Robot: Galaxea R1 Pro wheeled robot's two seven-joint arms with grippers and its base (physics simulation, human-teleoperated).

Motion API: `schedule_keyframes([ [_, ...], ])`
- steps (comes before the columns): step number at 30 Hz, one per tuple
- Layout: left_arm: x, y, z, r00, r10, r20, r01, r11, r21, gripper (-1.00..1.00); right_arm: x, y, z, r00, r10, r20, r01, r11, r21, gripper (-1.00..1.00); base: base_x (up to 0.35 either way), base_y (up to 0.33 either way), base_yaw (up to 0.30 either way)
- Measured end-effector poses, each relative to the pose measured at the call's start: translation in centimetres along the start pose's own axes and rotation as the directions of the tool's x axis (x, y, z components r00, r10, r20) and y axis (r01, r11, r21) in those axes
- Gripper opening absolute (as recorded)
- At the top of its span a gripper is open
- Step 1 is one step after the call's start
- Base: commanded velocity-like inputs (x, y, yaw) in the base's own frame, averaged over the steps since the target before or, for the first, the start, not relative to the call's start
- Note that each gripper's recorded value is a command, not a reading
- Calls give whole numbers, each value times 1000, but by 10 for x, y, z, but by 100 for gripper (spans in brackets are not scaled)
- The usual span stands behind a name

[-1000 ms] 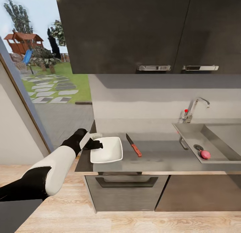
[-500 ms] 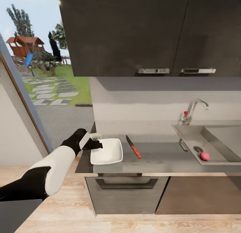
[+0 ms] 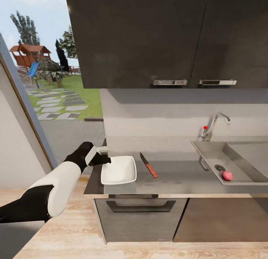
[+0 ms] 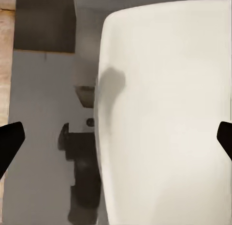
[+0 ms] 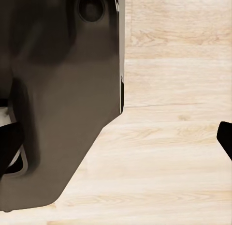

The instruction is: In the kitchen, take the Vidalia onion out of the sink, dice it on the chopping board with the paring knife, put the diced onion into the bowl on the countertop, then place both the paring knife and the chopping board into the sink.

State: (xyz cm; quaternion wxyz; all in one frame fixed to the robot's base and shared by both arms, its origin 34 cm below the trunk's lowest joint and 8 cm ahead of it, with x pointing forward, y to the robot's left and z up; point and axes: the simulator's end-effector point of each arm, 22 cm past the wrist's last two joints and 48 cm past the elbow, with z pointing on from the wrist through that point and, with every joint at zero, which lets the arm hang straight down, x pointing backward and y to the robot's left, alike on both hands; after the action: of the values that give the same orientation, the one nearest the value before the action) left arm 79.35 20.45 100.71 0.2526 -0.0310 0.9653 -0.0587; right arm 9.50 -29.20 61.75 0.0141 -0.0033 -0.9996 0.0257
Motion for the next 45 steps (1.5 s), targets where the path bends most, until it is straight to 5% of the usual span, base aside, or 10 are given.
schedule_keyframes([
  [17,-77,-3,-56,973,-3,231,1,1000,8,100,-11,0,0,1000,1,28,-1,1000,0,100,0,0,0],
  [18,-85,-4,-59,962,-5,272,2,1000,9,100,-11,0,0,1000,1,30,-1,1000,0,100,0,0,0],
  [19,-111,-6,-65,911,-13,412,7,1000,17,100,-12,0,0,1000,1,31,-1,1000,0,100,0,0,0],
  [24,-121,-6,-69,849,-22,529,8,1000,28,100,-15,0,0,999,2,39,-2,1000,0,100,0,0,0],
  [27,-125,-12,-72,787,-26,616,-7,999,52,100,-17,0,0,999,2,44,-2,1000,0,100,0,0,0],
  [28,-122,-21,-71,738,-29,674,-34,996,81,100,-17,0,0,999,2,46,-2,1000,0,100,0,0,0],
  [29,-119,-27,-71,714,-31,699,-51,994,96,100,-18,0,0,999,2,47,-2,1000,0,100,0,0,0],
  [31,-116,-33,-74,683,-33,729,-73,991,114,100,-19,0,0,999,2,51,-2,1000,0,100,0,0,0],
  [38,-94,-44,-72,626,-38,779,-127,981,150,100,-24,0,0,998,3,62,-2,1000,-1,100,0,0,0],
  [45,-87,-44,-75,609,-38,792,-138,979,153,100,-30,0,-1,997,3,83,-3,1000,-1,100,0,0,0],
])
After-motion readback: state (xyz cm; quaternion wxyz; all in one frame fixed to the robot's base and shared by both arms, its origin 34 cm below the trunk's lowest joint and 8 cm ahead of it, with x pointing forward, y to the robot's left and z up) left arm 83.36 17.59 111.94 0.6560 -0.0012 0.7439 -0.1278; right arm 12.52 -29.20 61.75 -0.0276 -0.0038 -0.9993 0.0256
